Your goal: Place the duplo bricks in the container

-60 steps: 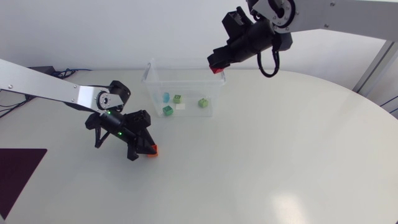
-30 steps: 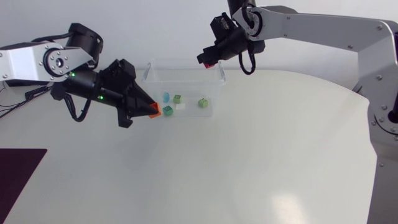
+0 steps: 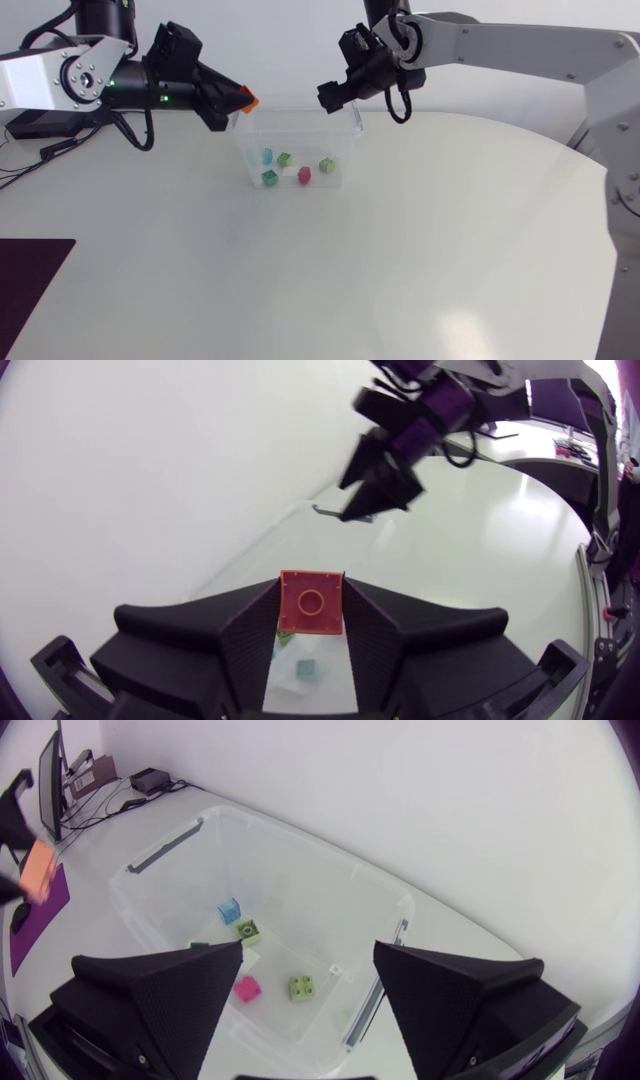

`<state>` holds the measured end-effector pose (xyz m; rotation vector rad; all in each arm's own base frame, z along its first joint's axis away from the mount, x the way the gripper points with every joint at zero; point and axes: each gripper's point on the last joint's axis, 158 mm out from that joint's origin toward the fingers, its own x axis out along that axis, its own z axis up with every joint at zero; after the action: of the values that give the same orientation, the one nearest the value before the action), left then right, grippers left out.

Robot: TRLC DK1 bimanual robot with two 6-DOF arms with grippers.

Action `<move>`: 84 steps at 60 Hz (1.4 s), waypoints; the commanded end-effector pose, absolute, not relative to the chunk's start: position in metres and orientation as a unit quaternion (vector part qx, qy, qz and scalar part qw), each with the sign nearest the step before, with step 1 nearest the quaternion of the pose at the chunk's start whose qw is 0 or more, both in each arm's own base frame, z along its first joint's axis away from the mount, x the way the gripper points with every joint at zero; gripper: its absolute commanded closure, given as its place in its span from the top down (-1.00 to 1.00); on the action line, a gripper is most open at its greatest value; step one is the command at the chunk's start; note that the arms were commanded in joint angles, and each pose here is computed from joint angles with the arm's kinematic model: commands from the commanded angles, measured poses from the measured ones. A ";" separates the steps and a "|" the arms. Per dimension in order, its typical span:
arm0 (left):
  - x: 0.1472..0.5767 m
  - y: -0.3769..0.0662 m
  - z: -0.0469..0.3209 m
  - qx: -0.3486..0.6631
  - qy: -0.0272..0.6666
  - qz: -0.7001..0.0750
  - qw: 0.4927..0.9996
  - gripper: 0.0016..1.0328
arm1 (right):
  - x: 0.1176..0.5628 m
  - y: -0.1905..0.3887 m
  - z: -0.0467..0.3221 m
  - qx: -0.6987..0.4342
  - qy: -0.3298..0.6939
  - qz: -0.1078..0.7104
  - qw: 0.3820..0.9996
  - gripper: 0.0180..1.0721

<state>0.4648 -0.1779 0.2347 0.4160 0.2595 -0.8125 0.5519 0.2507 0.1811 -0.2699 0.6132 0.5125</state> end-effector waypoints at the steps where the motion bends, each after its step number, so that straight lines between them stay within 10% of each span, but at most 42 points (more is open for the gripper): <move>1: 0.490 -0.175 0.237 0.169 0.126 -0.368 0.906 -0.45 | 0.530 0.240 0.202 -0.139 0.282 0.249 0.916 0.91; 31: 0.586 -0.191 0.212 0.159 0.147 -0.307 0.927 -0.34 | 0.393 0.184 0.180 -0.153 0.290 0.242 0.913 0.91; 44: 0.596 -0.182 0.182 0.169 0.211 -0.277 0.922 0.94 | 0.367 0.156 0.177 -0.157 0.287 0.227 0.918 0.91; 84: 0.476 -0.064 0.250 0.202 0.268 -0.081 0.939 0.93 | 0.315 0.058 0.229 -0.144 0.191 0.104 0.966 0.91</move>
<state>0.4962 -0.0750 0.2587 0.4317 0.5300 -0.1918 0.3236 0.0695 0.2384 -0.2708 0.3766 0.2359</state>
